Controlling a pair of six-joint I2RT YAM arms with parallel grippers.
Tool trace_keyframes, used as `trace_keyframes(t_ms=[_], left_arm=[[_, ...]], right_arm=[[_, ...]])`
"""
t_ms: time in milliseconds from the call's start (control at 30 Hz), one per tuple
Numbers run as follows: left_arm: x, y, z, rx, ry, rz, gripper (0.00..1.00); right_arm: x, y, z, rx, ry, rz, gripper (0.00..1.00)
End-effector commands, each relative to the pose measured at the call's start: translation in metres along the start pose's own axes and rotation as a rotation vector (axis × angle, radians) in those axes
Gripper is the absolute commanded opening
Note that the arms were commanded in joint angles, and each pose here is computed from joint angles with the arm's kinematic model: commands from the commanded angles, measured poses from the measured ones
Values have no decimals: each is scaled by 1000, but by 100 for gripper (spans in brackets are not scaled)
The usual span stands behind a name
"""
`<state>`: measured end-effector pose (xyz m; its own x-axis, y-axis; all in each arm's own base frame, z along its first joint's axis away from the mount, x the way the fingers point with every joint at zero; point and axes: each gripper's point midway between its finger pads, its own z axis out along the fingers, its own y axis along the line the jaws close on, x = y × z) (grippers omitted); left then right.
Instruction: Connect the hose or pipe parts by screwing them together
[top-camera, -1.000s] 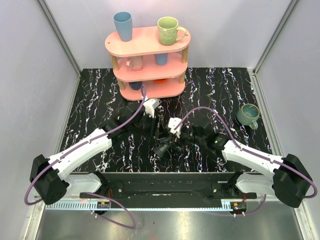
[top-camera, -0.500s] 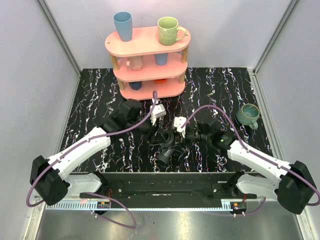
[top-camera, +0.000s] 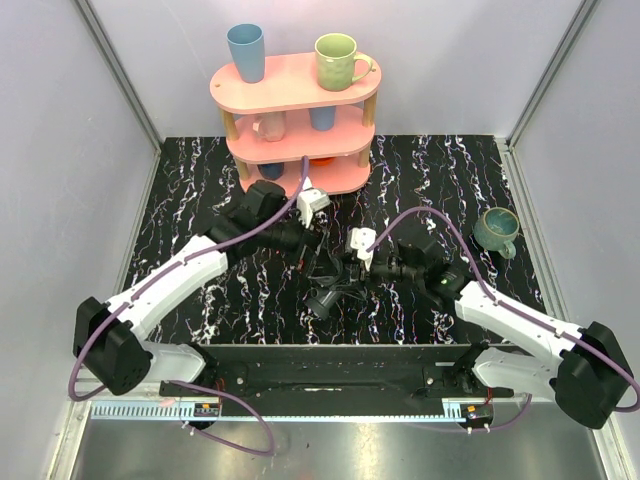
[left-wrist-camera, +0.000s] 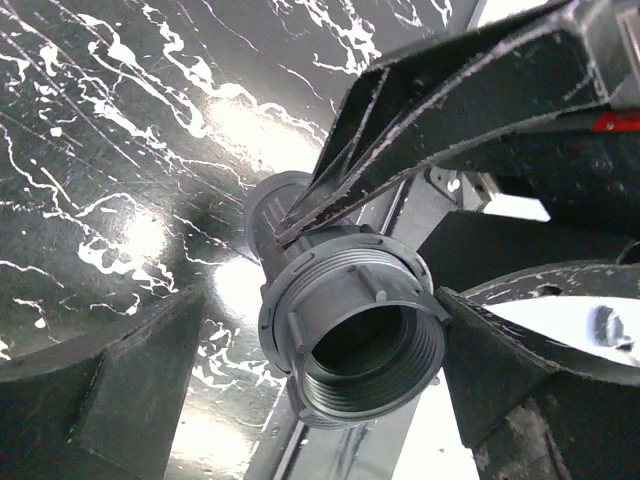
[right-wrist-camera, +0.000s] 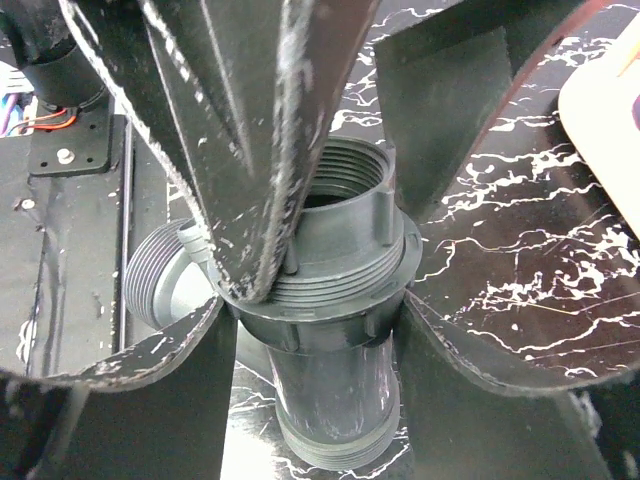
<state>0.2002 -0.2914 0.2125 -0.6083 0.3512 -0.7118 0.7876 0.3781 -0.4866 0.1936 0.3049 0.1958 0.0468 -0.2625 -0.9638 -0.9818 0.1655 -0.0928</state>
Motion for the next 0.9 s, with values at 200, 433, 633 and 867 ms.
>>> trace_keyframes(t_ms=[200, 433, 633, 867], left_arm=[[-63, -6, -66, -218, -336, -257, 99], [-63, 13, -96, -376, -495, -462, 99], [-65, 10, -93, -346, -542, -774, 90], [-69, 3, -59, -336, -452, -927, 87]], right_arm=[[-24, -24, 4, 106, -70, -71, 0], [-31, -44, 1, 221, -91, -68, 0], [-38, -57, -11, 315, -107, -106, 0], [-38, -56, -12, 324, -95, -128, 0]])
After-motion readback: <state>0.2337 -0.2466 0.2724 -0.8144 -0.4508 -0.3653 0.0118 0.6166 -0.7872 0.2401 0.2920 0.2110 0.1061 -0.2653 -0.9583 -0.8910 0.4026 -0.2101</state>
